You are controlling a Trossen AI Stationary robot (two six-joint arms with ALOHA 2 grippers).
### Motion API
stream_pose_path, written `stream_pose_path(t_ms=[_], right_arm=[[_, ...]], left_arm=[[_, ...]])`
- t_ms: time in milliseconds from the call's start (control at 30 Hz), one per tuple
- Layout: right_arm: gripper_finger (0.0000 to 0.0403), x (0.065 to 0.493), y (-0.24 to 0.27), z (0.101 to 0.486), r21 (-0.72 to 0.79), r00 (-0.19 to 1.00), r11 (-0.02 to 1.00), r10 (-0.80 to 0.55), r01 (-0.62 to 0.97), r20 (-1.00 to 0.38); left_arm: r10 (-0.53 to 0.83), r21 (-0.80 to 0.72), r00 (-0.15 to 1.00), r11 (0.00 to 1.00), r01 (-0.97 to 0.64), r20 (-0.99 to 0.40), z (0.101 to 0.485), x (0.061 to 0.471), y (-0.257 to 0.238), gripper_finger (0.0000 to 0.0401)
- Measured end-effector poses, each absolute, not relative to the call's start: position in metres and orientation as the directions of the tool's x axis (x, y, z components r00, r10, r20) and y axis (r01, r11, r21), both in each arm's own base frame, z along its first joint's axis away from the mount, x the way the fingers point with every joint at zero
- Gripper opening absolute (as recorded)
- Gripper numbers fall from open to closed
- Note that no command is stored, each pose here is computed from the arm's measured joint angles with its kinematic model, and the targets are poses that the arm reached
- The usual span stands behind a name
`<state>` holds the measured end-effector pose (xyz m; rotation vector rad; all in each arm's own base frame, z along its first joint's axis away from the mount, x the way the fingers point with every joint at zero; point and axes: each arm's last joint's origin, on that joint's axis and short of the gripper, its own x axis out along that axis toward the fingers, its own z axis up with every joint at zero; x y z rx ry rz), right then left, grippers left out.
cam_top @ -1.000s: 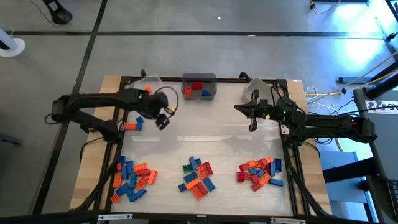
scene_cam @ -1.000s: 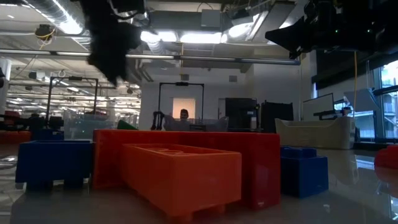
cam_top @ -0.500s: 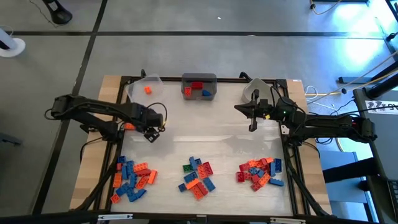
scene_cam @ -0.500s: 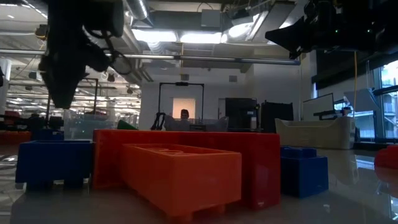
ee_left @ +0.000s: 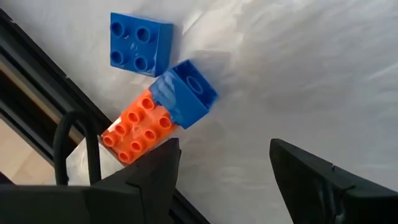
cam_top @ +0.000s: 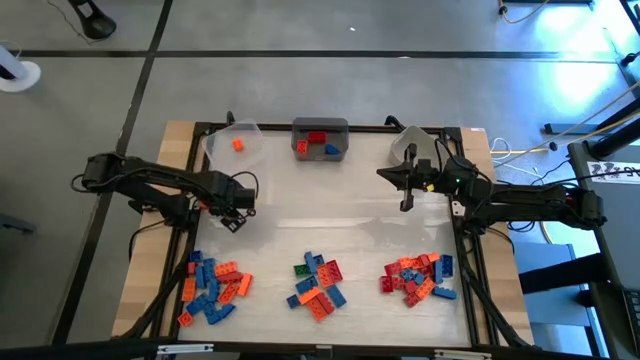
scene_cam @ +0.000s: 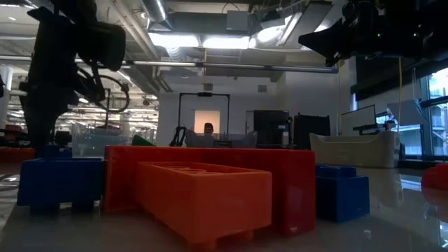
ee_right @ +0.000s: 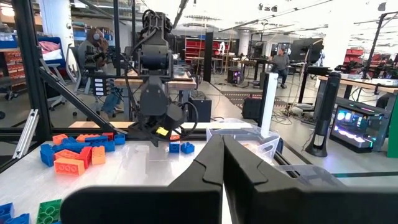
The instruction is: Sort blocks by size
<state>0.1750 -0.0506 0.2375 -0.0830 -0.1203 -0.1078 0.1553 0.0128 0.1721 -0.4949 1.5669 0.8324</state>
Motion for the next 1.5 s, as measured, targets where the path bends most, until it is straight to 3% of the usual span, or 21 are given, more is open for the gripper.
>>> stream_pose_path(t_ms=[200, 667, 1167, 1500], right_arm=[[0.0005, 0.175, -0.051, 0.238, -0.076, 0.987, 0.991, -0.102, 0.112, 0.124], [0.0005, 0.175, -0.051, 0.237, -0.076, 0.987, 0.991, -0.102, 0.112, 0.124], [0.0005, 0.175, -0.051, 0.237, -0.076, 0.987, 0.991, -0.102, 0.112, 0.124], [0.0005, 0.175, -0.051, 0.238, -0.077, 0.987, 0.991, -0.102, 0.112, 0.125]], left_arm=[[0.144, 0.242, -0.196, 0.647, -0.723, -0.97, 0.167, 0.156, 0.017, 0.0237], [0.11, 0.373, -0.418, 0.686, -0.625, -0.902, 0.137, 0.164, 0.038, 0.0237], [0.172, 0.425, -0.44, 0.695, -0.58, -0.882, 0.135, 0.163, 0.041, 0.0237], [0.075, 0.31, -0.411, 0.779, -0.544, -0.909, 0.134, 0.167, 0.038, 0.0237]])
